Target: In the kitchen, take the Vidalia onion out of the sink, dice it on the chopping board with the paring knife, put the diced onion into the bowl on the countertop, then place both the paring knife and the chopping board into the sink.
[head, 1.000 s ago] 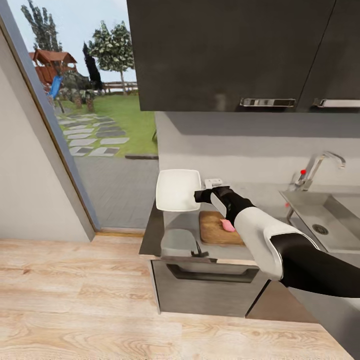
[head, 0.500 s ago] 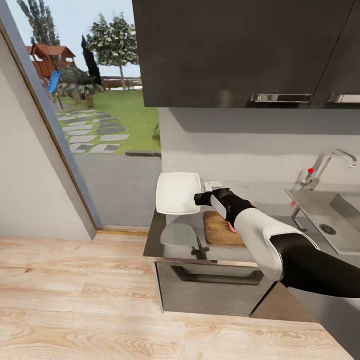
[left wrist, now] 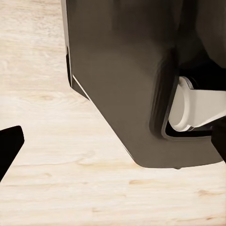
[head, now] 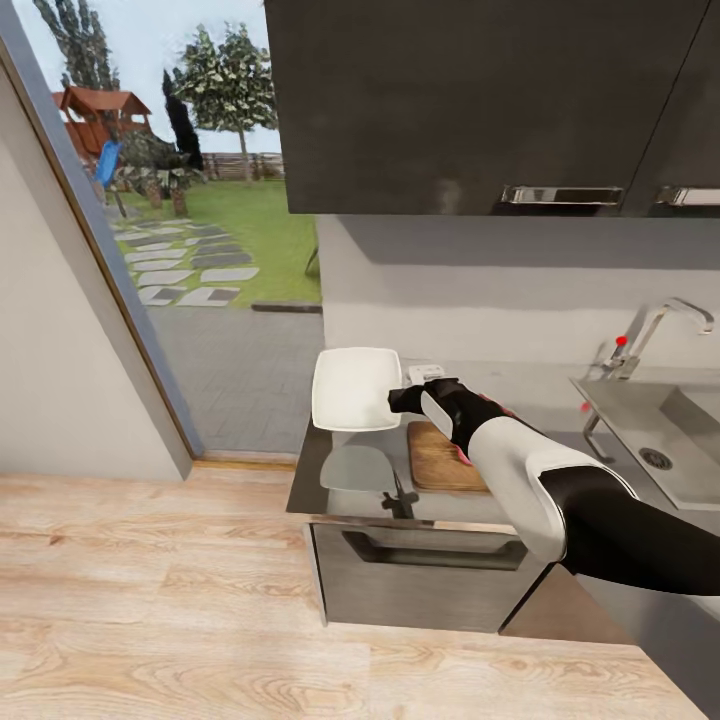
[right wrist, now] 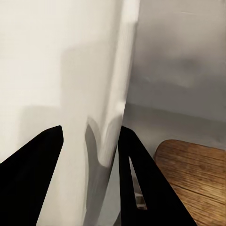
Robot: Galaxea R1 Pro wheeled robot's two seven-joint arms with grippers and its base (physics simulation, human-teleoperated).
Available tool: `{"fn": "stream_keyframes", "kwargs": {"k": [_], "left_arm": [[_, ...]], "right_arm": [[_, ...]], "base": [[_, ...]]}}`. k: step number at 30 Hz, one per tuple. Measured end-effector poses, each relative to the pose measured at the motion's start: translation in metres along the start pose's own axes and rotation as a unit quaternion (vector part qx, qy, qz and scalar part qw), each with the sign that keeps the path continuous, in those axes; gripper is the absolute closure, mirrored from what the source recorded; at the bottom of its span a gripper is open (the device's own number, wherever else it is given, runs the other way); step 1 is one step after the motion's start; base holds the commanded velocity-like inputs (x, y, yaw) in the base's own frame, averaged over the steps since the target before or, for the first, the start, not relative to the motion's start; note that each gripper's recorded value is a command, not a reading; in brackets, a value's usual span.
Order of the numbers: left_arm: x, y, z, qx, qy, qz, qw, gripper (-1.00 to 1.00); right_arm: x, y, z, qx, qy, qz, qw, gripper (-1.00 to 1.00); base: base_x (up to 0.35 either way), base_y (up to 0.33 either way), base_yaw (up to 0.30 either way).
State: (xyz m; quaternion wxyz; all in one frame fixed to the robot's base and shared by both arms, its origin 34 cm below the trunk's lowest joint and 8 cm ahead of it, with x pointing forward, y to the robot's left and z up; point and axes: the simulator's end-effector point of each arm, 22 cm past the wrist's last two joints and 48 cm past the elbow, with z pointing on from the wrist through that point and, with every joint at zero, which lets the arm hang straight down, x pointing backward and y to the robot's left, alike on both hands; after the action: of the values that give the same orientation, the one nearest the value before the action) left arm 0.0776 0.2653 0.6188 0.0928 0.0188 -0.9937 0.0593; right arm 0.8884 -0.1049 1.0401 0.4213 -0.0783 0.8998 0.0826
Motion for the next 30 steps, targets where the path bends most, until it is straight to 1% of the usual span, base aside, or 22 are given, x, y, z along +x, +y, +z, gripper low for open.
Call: {"fn": "stream_keyframes", "kwargs": {"k": [4, 12, 19, 30], "left_arm": [[0.000, 0.000, 0.000, 0.000, 0.000, 0.000, 1.0000, -1.00], [0.000, 0.000, 0.000, 0.000, 0.000, 0.000, 1.0000, -1.00], [0.000, 0.000, 0.000, 0.000, 0.000, 0.000, 1.0000, -1.00], [0.003, 0.000, 0.000, 0.000, 0.004, -0.001, 1.0000, -1.00]], "right_arm": [[0.000, 0.000, 0.000, 0.000, 0.001, 0.000, 1.0000, 1.00], [0.007, -0.001, 0.001, 0.001, 0.008, 0.000, 1.0000, 1.00], [0.013, 0.000, 0.001, 0.001, 0.023, 0.001, 0.9997, 1.00], [0.020, -0.001, 0.006, 0.000, 0.030, 0.003, 0.9995, 1.00]], "base": [[0.051, 0.000, 0.000], [0.223, 0.062, 0.000], [0.020, 0.006, 0.000], [0.000, 0.000, 0.000]]}}
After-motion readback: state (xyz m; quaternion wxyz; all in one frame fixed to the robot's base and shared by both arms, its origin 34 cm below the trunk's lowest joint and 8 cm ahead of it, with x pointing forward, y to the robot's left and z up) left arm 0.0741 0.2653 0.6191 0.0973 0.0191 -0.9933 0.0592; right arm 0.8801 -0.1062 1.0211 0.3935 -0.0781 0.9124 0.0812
